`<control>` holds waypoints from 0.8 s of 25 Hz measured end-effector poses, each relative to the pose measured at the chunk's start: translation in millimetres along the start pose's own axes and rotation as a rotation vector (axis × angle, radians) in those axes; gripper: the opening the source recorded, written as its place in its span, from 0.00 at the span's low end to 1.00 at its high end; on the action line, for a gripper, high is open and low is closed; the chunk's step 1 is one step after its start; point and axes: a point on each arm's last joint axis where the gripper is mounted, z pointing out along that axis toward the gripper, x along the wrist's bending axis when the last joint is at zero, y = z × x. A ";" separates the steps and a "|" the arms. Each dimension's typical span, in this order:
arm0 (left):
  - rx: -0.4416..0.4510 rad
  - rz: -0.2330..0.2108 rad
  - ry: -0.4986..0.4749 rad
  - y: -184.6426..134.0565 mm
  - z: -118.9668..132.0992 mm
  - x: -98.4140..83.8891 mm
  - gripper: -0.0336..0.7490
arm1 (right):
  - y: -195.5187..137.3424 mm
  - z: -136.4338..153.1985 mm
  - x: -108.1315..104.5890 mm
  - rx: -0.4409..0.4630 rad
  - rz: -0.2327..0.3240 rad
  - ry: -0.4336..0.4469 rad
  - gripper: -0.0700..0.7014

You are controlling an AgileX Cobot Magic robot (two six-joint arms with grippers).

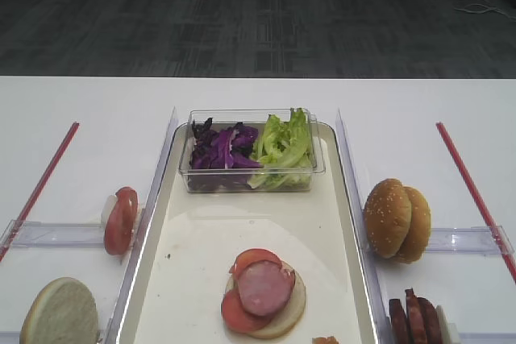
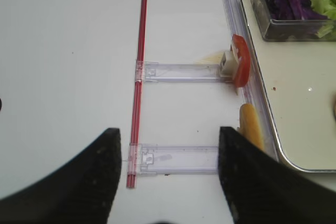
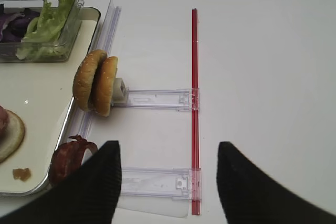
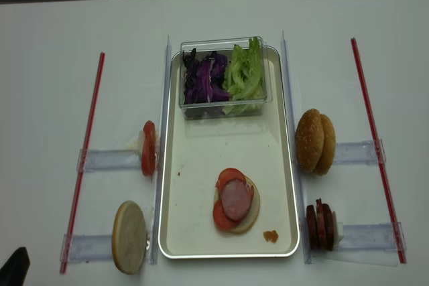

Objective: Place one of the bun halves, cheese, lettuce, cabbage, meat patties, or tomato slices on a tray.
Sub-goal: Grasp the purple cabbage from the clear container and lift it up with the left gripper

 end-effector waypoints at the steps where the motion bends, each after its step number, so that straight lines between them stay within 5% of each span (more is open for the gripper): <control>1: 0.000 0.000 0.000 0.0 0.0 0.0 0.58 | 0.0 0.0 0.0 0.000 0.000 0.000 0.63; 20: 0.000 0.000 0.000 0.0 0.0 0.0 0.58 | 0.0 0.0 0.0 0.000 0.002 0.000 0.63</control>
